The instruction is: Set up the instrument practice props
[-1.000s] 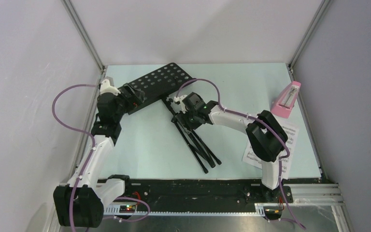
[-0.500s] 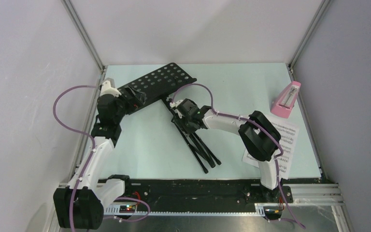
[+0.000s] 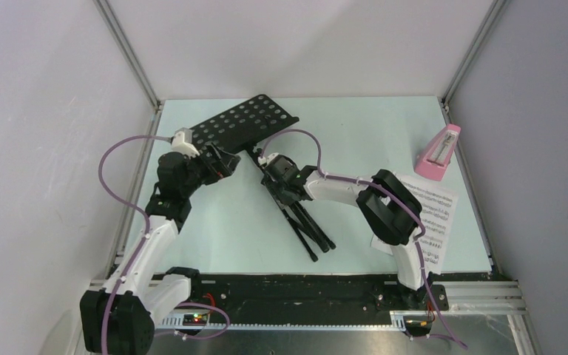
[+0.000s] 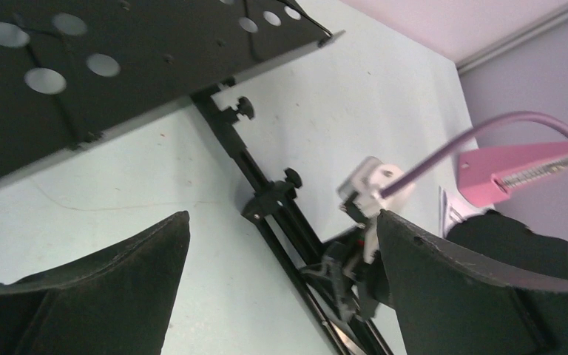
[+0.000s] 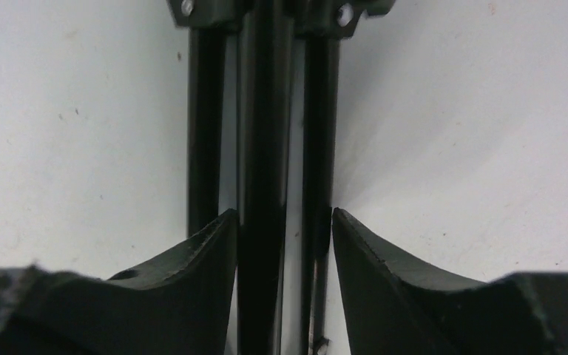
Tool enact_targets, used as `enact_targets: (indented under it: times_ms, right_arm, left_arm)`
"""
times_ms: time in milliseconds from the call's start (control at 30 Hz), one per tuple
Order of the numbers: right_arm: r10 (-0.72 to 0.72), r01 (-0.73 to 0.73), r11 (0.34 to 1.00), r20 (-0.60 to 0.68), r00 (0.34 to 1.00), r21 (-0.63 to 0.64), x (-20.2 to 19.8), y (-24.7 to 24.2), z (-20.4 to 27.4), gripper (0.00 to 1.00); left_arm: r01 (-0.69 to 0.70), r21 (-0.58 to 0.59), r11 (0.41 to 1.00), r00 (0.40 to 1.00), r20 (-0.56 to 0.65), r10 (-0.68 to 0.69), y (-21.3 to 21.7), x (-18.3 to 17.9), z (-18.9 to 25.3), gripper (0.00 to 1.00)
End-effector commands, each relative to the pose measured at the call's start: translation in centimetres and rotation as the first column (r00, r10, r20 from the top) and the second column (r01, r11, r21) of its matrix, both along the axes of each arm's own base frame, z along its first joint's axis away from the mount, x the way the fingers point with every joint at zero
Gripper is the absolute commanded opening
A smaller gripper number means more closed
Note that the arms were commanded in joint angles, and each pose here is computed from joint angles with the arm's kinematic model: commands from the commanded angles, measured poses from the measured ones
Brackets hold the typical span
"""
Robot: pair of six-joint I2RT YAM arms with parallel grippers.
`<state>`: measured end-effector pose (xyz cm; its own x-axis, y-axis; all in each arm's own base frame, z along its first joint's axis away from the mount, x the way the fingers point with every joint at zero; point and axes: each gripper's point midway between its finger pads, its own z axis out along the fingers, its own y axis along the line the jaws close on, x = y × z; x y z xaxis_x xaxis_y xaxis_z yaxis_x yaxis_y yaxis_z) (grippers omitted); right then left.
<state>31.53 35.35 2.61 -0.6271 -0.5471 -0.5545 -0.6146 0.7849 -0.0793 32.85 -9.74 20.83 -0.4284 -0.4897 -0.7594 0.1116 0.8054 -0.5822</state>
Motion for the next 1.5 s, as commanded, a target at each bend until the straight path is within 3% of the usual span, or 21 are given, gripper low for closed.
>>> enact_targets:
  times_ms: [0,100,200,367,500,700,1100,1267,1467]
  right_arm:
    - [-0.039,0.038,0.999,-0.047,0.998,-0.014,-0.4,0.1,-2.6,0.56]
    - [-0.055,0.054,0.998,-0.037,0.998,-0.030,-0.5,0.0,-2.7,0.52]
    - [-0.059,0.057,0.998,-0.034,0.998,-0.036,-0.7,0.0,-2.4,0.34]
    - [-0.039,0.039,0.999,-0.017,0.999,-0.027,-0.9,0.3,-0.7,0.18]
    - [-0.016,0.017,1.000,-0.078,0.997,0.016,-1.5,1.5,1.8,0.01]
    - [-0.024,0.041,0.993,-0.145,0.989,0.112,-2.1,3.0,7.1,0.00]
    - [-0.069,0.132,0.952,-0.224,0.972,0.278,-1.4,3.6,12.8,0.00]
    - [-0.110,0.191,0.931,-0.258,0.960,0.311,-0.6,3.3,15.0,0.00]
    - [-0.117,0.239,0.900,-0.326,0.938,0.365,-0.6,3.2,16.9,0.00]
  left_arm:
    - [0.056,-0.062,0.997,0.998,-0.010,-0.056,-1.8,-0.4,-0.1,1.00]
    - [0.040,-0.073,0.997,0.999,-0.010,-0.041,-1.8,-0.7,-0.1,1.00]
    - [0.031,-0.078,0.996,0.999,-0.011,-0.032,-1.8,-1.0,-0.3,1.00]
    - [0.021,-0.101,0.995,0.999,-0.022,-0.024,-2.0,-1.8,-1.0,1.00]
    - [-0.015,-0.122,0.992,0.999,-0.046,0.009,-1.7,-2.1,-2.0,1.00]
    - [-0.063,-0.191,0.980,0.994,-0.095,0.046,-1.8,-1.6,-3.9,1.00]
    - [-0.044,-0.269,0.962,0.999,-0.010,0.043,-2.7,-0.6,-3.6,0.99]
    - [-0.018,-0.305,0.952,0.999,0.022,0.026,-3.2,-1.6,-3.4,0.92]
    - [-0.058,-0.353,0.934,0.996,0.045,0.079,-2.1,-3.9,-4.3,0.93]
